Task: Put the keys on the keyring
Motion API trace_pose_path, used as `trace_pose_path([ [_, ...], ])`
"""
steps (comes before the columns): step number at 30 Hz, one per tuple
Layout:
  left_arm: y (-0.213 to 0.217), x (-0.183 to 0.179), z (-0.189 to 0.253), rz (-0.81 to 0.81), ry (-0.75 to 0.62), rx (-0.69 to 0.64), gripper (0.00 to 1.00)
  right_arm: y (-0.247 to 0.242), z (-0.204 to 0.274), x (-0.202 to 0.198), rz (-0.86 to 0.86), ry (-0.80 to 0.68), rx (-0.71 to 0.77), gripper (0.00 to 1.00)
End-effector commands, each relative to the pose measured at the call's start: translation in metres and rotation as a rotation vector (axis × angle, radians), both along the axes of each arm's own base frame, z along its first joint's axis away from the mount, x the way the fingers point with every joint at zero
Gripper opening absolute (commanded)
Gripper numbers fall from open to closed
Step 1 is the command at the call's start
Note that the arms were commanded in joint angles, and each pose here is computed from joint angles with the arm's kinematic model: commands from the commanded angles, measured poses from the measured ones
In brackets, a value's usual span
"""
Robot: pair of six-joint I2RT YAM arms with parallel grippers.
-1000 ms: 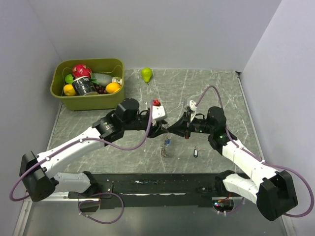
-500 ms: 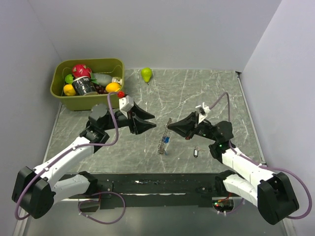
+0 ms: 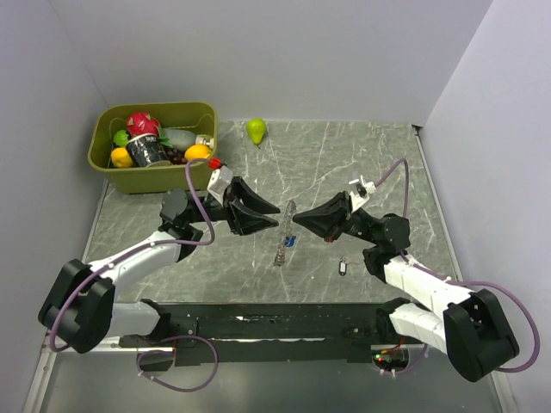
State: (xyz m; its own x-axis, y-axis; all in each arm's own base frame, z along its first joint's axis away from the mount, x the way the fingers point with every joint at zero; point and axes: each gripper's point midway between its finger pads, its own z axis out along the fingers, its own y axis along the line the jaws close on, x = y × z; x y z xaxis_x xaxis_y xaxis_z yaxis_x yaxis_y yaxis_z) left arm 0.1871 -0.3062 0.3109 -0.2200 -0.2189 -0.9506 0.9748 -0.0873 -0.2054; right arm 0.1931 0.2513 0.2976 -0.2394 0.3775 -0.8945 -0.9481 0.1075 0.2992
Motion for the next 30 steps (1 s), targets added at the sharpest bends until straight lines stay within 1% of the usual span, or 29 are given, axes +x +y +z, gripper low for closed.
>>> trace_pose_path([
  [1,0.002,-0.014,0.016,-0.079,-0.067,-0.061,0.45,-0.008,0.044,-0.019,0.014,-0.206,0.126,0.0],
  [7,-0.013,-0.013,0.009,-0.113,-0.043,-0.031,0.42,-0.007,0.043,-0.017,0.026,-0.19,0.126,0.0],
  [17,-0.024,-0.004,0.001,-0.092,-0.04,0.001,0.34,-0.007,0.044,-0.019,0.032,-0.193,0.129,0.0],
  [23,-0.025,0.002,-0.001,-0.06,-0.04,0.009,0.32,-0.008,0.046,-0.02,0.027,-0.202,0.126,0.0],
  [25,-0.024,0.005,-0.002,-0.033,-0.033,0.008,0.33,-0.008,0.045,-0.021,0.03,-0.199,0.124,0.0],
  [26,-0.022,0.004,0.002,-0.018,-0.055,0.001,0.34,-0.009,0.045,-0.021,0.026,-0.198,0.124,0.0],
  [28,-0.02,0.007,-0.002,0.014,-0.043,0.018,0.38,-0.009,0.046,-0.022,0.025,-0.204,0.123,0.0],
  [29,-0.017,0.008,0.003,0.048,-0.078,0.008,0.38,-0.009,0.045,-0.021,0.022,-0.203,0.122,0.0],
  [30,-0.016,0.01,0.002,0.065,-0.079,0.012,0.39,-0.009,0.045,-0.022,0.022,-0.201,0.121,0.0],
])
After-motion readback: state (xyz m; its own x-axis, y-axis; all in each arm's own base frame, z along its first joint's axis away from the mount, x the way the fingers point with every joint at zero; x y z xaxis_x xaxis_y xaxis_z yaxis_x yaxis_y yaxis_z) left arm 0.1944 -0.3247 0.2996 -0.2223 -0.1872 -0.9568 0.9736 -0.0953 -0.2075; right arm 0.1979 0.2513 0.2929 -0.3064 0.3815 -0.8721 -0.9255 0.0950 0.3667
